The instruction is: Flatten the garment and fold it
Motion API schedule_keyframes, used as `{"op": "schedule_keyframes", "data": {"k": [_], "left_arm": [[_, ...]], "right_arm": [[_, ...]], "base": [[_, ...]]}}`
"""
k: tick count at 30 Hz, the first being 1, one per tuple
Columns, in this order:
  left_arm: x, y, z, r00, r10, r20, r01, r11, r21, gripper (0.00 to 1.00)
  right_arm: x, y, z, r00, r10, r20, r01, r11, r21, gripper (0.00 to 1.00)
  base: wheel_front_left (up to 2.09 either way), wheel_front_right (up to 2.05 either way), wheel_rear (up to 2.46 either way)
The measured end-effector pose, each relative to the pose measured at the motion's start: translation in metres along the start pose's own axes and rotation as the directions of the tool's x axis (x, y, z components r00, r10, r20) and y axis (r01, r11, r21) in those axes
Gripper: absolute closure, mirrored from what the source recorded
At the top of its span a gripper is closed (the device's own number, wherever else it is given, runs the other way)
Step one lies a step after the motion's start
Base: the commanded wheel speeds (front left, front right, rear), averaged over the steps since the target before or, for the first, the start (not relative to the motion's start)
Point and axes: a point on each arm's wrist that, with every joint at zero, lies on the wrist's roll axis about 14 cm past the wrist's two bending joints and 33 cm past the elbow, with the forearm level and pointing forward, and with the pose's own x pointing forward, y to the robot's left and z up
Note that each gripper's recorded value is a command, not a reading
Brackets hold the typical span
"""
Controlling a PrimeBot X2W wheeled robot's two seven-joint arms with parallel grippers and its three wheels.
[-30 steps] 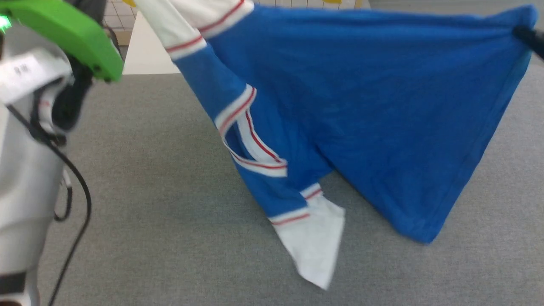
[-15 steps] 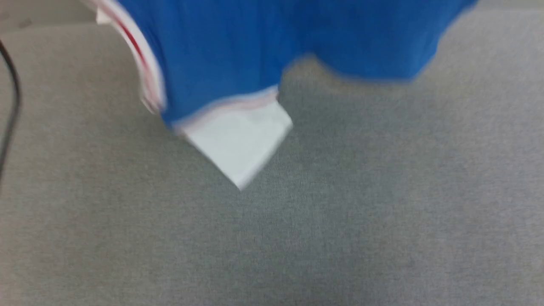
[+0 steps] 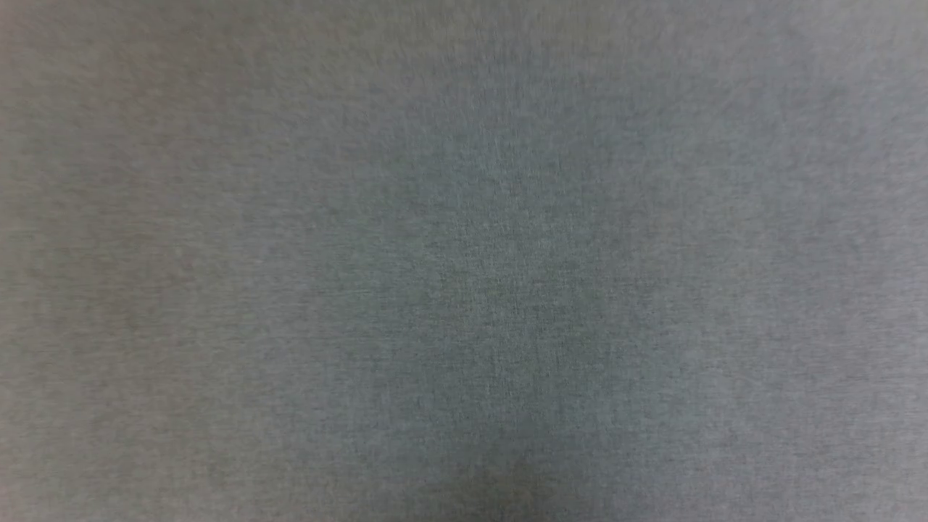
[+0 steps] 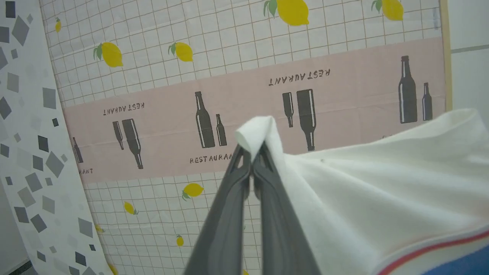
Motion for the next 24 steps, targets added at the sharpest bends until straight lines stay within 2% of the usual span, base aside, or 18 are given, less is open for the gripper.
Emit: {"op": "schedule_keyframes", "data": {"k": [7, 13, 18, 24], "left_arm": [[0.0, -0.015, -0.087, 0.997, 0.0, -0.075, -0.002, 1.0, -0.028, 1.0], [-0.024, -0.028, -0.165, 0.98, -0.02, -0.199, 0.009, 0.998, -0.054, 1.0], [-0.055, -0.028, -0.204, 0.957, -0.037, -0.288, 0.016, 0.997, -0.076, 1.0], [-0.103, -0.027, -0.223, 0.93, -0.073, -0.36, 0.033, 0.993, -0.116, 1.0]], "right_arm": [[0.035, -0.005, -0.076, 0.995, -0.011, -0.103, 0.013, 1.0, 0.02, 1.0], [0.047, -0.003, -0.14, 0.98, 0.012, -0.199, -0.001, 0.998, 0.055, 1.0], [0.036, 0.009, -0.194, 0.957, 0.06, -0.283, -0.033, 0.995, 0.099, 1.0], [-0.001, 0.014, -0.231, 0.935, 0.107, -0.337, -0.052, 0.984, 0.168, 1.0]], "base": [[0.0, 0.0, 0.0], [0.0, 0.0, 0.0], [0.0, 0.0, 0.0], [0.0, 0.0, 0.0]]}}
